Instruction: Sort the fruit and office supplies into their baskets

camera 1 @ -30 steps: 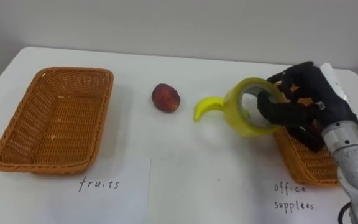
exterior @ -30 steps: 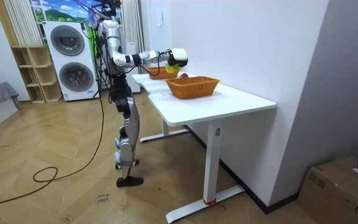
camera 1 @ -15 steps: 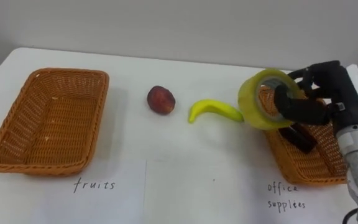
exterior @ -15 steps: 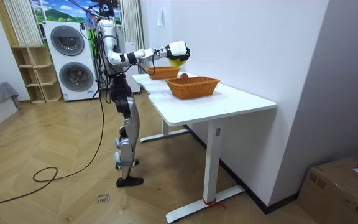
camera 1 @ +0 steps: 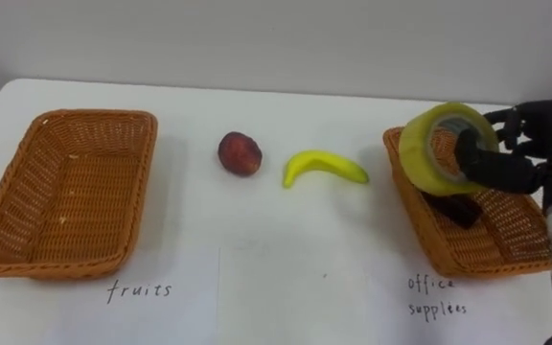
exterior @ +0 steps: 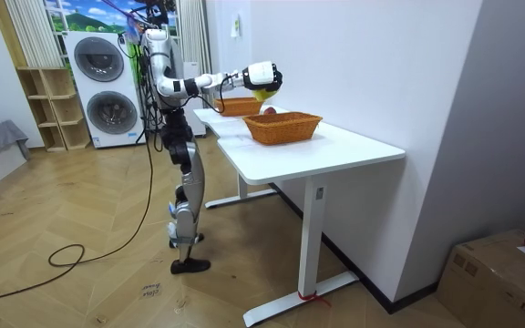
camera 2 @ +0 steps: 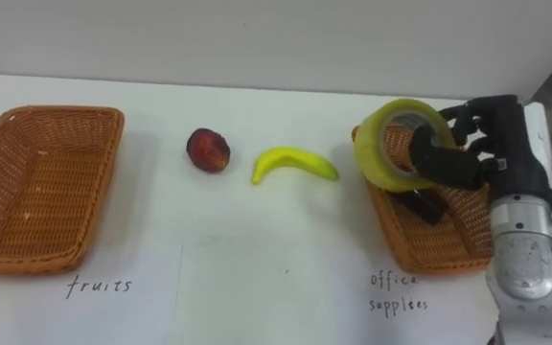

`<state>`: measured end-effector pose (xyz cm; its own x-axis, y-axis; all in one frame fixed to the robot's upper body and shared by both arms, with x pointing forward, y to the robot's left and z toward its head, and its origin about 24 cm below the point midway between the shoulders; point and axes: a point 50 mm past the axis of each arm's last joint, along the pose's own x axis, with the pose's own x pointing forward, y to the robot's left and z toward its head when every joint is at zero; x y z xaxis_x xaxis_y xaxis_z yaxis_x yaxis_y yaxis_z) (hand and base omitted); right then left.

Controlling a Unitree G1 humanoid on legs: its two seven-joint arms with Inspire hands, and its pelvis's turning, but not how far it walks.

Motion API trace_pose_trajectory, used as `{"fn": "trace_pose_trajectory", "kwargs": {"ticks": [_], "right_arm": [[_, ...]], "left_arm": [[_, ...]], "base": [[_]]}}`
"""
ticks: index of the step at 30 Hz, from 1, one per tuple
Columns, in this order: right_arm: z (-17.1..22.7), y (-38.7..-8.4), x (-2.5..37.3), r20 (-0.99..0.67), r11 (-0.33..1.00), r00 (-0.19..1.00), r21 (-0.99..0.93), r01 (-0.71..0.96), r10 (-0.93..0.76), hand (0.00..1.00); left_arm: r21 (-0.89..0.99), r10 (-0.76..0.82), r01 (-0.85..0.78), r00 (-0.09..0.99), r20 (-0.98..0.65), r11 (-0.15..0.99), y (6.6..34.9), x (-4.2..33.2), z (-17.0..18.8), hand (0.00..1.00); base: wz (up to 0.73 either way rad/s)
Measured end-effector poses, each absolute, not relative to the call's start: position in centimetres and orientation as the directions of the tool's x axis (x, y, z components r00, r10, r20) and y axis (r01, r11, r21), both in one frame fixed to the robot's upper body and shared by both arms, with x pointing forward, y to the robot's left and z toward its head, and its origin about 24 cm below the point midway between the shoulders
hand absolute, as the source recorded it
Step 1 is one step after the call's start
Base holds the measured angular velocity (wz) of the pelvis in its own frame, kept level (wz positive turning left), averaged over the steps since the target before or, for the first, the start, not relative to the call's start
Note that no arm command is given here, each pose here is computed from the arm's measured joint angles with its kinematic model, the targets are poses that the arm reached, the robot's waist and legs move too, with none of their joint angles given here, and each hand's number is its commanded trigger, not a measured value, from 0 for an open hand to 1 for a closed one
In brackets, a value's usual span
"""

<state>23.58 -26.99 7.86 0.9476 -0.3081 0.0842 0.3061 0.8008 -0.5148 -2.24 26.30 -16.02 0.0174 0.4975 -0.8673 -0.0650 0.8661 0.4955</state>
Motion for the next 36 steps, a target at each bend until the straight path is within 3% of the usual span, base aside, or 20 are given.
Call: {"fn": "trace_pose_trajectory", "kwargs": {"ticks": [7, 36], "right_arm": [[5.5, -28.0, 23.2, -0.028, 0.804, 0.933, -0.517, 0.294, -0.359, 1.0], [4.9, -29.0, 22.8, -0.071, 0.809, 0.92, -0.505, 0.3, -0.385, 1.0]], "left_arm": [[0.495, 0.497, -0.094, -0.003, -0.868, 0.864, 26.4, -2.8, -15.9, 0.0], [0.502, 0.502, -0.075, -0.023, -0.865, 0.862, 26.3, -3.6, -15.9, 0.0]], "base": [[-0.01], [0.0]]}}
